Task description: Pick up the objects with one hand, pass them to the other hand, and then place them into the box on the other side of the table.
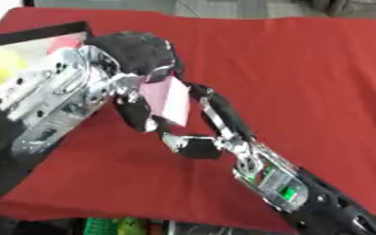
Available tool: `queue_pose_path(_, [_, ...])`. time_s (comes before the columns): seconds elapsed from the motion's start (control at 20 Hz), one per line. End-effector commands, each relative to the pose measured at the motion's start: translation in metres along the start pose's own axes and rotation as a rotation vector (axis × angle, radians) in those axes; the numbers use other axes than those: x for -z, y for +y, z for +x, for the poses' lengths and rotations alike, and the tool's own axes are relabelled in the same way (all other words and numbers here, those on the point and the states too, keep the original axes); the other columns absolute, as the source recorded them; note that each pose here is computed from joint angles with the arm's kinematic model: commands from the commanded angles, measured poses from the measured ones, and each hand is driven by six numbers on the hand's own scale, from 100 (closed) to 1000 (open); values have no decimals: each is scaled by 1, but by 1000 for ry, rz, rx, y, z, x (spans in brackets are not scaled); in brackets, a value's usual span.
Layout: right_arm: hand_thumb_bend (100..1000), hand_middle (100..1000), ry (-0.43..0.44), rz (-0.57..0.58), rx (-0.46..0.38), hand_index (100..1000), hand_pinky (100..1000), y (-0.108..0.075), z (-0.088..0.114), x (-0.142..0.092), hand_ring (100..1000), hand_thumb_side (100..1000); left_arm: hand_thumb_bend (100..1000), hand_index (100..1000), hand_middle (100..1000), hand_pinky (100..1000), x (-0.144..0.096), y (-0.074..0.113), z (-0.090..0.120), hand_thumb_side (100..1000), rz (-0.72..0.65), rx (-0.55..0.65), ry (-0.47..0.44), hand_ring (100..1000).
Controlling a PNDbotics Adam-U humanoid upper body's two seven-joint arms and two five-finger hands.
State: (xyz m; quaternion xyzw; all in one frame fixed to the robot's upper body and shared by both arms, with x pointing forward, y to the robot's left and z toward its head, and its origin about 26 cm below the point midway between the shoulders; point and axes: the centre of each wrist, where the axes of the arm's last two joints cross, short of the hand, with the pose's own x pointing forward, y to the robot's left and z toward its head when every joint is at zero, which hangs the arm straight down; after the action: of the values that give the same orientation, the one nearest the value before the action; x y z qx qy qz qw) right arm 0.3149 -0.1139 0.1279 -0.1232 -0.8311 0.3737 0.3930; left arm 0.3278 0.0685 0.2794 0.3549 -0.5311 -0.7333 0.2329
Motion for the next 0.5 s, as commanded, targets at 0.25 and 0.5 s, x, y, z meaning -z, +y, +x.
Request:
queue_pose_path(0.25, [481,700,-62,51,6,919,947,-8,10,1,733,100,406,403,509,772,-4,1,-28,107,13,11,106,718])
queue_pose_path(0.5, [473,697,-58,69,19,914,947,-10,11,1,730,100,417,394,502,772,-3,-3,-34,115,8,1,126,714])
